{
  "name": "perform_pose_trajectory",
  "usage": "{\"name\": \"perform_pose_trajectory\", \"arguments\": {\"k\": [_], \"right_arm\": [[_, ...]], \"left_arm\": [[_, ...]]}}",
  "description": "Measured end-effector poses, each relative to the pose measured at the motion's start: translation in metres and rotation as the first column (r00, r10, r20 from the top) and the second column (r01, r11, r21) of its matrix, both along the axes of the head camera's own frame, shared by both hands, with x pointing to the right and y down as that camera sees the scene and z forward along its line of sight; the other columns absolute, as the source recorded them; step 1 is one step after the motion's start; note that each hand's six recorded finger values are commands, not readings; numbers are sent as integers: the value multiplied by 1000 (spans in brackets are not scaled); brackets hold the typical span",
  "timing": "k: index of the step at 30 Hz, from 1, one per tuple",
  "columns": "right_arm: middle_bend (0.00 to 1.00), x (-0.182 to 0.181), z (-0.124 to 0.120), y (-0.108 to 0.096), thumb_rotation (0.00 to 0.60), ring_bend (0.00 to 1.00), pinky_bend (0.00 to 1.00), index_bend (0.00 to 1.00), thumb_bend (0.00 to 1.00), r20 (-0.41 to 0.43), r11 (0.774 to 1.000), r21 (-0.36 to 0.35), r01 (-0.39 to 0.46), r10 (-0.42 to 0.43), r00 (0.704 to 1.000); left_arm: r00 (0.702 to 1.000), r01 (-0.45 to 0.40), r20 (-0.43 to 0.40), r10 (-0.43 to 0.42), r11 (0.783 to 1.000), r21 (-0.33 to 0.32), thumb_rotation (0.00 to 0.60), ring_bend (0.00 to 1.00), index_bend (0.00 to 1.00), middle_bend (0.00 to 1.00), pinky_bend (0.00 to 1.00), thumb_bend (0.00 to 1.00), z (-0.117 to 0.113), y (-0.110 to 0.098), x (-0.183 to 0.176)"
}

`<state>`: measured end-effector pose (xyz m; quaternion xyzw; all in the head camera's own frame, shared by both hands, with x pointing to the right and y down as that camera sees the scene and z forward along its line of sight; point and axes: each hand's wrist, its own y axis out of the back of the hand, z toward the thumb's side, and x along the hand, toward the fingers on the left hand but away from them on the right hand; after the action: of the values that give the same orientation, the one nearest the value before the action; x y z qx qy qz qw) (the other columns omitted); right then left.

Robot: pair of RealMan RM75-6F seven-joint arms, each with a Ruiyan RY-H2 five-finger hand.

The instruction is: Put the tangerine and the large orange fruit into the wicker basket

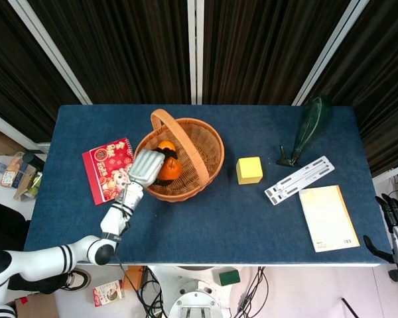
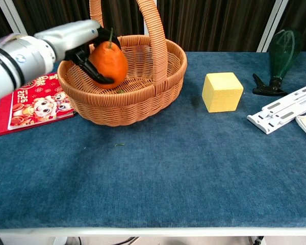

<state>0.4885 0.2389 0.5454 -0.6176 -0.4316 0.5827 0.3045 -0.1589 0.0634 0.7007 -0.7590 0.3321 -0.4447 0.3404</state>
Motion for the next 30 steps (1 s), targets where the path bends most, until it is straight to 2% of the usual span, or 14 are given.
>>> {"name": "perform_pose_trajectory", "arguments": {"k": [3,9,12,17,20,24,30], "right_arm": [[0,-1,0,0,600,0,0,0,327,2,1000,-1,3,-3,1000],[0,0,-1,0,600,0,0,0,326,4,1000,5,-1,1,1000],[0,0,-1,0,600,0,0,0,327,4,1000,2,2,-2,1000],[0,-1,0,0,600,0,0,0,327,2,1000,0,4,-4,1000],[0,-1,-1,0,600,0,0,0,326,3,1000,5,3,-3,1000],[0,-1,-2,1,600,0,0,0,326,3,1000,8,1,-1,1000],[0,-2,-1,0,600,0,0,0,326,-1,1000,8,3,-3,1000]], "left_arm": [[1000,1,-2,-1,1000,-11,600,404,353,412,554,216,13,-1,10],[1000,-9,-24,7,999,-50,600,134,99,143,366,200,26,0,20],[999,-1,-39,-1,999,-37,600,69,73,82,305,176,22,-2,18],[998,-5,-56,4,1000,-20,600,56,73,73,296,158,11,-3,14],[997,-10,-72,9,1000,-13,600,57,74,73,295,163,0,-1,10],[997,-11,-75,13,1000,22,600,57,92,80,289,173,-26,3,-5],[1000,-11,-5,12,997,74,600,57,128,83,275,174,-76,27,-51]]}}
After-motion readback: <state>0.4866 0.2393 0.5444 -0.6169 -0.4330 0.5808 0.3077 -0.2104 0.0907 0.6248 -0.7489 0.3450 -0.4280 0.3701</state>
